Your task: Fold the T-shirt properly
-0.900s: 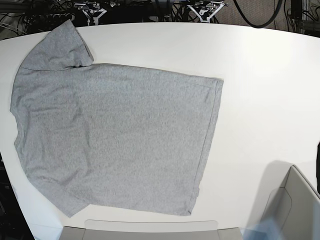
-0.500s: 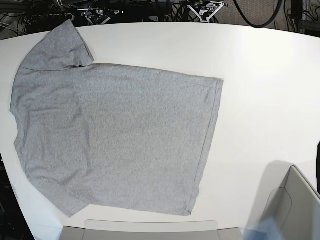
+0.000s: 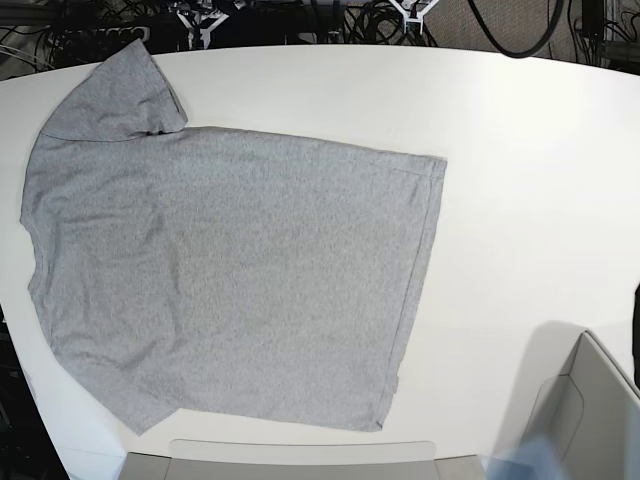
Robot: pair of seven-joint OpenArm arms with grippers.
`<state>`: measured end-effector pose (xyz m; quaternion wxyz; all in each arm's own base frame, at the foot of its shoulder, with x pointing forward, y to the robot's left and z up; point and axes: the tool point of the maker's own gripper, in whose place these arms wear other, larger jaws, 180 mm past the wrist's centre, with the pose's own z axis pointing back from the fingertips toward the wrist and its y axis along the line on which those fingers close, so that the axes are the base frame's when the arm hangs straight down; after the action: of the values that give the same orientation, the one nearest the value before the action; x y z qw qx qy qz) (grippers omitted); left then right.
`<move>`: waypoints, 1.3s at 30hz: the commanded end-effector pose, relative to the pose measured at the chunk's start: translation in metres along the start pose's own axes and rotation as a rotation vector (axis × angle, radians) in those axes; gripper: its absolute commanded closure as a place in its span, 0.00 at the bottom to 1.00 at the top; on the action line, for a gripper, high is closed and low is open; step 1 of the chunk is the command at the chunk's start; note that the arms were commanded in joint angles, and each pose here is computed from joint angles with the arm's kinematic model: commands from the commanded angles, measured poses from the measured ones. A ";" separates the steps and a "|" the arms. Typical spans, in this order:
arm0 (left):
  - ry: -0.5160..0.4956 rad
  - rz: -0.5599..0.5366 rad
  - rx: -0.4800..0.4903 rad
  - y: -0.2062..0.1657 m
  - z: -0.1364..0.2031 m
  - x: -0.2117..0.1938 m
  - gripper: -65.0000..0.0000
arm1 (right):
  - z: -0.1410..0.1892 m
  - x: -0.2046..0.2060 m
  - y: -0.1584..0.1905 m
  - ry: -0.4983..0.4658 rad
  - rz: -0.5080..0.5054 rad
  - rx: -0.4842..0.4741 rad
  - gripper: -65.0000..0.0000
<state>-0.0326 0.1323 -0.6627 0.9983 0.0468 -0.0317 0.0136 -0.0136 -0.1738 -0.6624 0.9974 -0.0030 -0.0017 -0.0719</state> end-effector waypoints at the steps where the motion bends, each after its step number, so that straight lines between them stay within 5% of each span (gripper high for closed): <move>1: -0.016 -0.003 0.022 0.013 -0.001 0.005 1.00 | 0.000 -0.005 -0.004 0.007 -0.002 -0.006 1.00; 15: -0.045 -0.013 0.060 0.040 0.008 -0.024 1.00 | 0.007 -0.033 -0.016 -0.003 0.027 -0.006 1.00; 25: 0.082 -0.020 0.081 0.057 0.014 -0.068 1.00 | 0.016 -0.055 -0.025 0.010 0.050 -0.002 1.00; 29: 0.113 0.015 -0.080 0.031 0.024 -0.078 1.00 | 0.032 -0.067 -0.021 0.040 0.023 0.034 1.00; 34: 0.110 0.213 -0.361 0.014 0.051 -0.085 1.00 | 0.062 -0.078 -0.007 0.028 -0.089 0.124 1.00; 39: 0.015 0.272 -0.399 0.044 0.077 -0.084 1.00 | 0.089 -0.086 -0.005 -0.006 -0.080 0.158 1.00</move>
<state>-0.1183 0.1677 -0.5905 0.9780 -0.1509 -0.0314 0.1406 -0.0873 -0.1696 -0.5768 0.9910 0.0683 -0.0222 -0.1132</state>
